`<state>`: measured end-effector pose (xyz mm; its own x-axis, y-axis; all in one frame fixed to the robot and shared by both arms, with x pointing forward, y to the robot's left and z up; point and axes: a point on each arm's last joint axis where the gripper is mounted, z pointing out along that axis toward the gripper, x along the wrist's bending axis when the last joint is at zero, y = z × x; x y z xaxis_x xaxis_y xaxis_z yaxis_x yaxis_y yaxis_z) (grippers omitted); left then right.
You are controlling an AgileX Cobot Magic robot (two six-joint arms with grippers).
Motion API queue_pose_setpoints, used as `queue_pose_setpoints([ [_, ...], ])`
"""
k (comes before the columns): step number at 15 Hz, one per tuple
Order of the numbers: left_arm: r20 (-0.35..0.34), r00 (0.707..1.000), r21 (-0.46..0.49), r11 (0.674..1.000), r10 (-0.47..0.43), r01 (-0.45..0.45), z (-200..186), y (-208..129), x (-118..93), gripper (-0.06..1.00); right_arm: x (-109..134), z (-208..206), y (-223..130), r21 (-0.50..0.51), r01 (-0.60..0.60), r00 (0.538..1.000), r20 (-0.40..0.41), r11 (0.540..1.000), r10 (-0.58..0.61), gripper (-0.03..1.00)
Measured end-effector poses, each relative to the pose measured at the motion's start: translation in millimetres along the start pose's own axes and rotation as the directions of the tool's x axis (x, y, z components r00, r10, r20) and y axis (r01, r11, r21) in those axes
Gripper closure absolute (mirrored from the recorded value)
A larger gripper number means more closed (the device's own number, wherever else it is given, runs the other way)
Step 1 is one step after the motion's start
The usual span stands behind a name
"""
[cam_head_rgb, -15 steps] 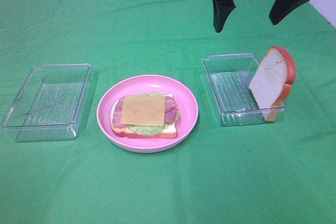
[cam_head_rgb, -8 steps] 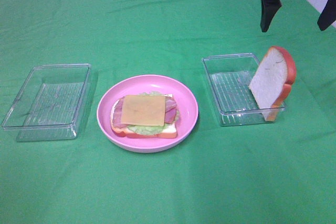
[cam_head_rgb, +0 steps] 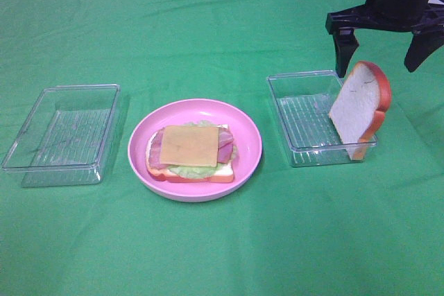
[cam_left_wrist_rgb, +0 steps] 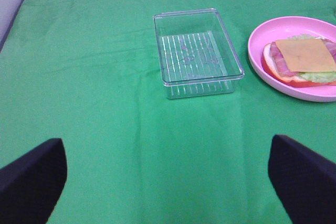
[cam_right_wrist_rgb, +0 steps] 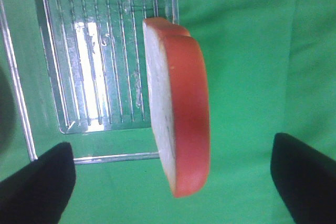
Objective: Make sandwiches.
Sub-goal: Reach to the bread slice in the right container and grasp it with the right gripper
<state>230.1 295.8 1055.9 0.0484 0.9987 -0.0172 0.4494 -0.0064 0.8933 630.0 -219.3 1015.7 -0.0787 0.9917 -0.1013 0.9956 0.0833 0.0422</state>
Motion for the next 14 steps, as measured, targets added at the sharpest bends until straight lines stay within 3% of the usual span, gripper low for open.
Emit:
queue_pose_setpoints([
  [3, 0.000, 1.000, 0.000, 1.000, 0.000, 0.000, 0, 0, 0, -0.03, -3, 19, 5, 0.048, -0.016, 1.000, -0.007, 0.999, 0.016, 0.00],
  [7, 0.000, 1.000, 0.000, 1.000, 0.000, 0.000, 0, 0, 0, -0.03, -5, 39, 8, 0.116, -0.024, 0.994, -0.101, 0.993, 0.035, 0.00],
  [10, 0.000, 1.000, 0.000, 1.000, 0.000, 0.000, 0, 0, 0, -0.03, -4, 43, 9, 0.130, -0.027, 0.991, -0.123, 0.991, 0.044, 0.01],
  [12, 0.000, 1.000, 0.000, 1.000, 0.000, 0.000, 0, 0, 0, -0.03, -3, 43, 10, 0.117, -0.033, 0.989, -0.139, 0.993, 0.050, 0.07],
  [14, 0.000, 1.000, 0.000, 1.000, 0.000, 0.000, 0, 0, 0, -0.03, -3, 43, 11, 0.110, -0.034, 0.989, -0.140, 0.993, 0.050, 0.24],
])
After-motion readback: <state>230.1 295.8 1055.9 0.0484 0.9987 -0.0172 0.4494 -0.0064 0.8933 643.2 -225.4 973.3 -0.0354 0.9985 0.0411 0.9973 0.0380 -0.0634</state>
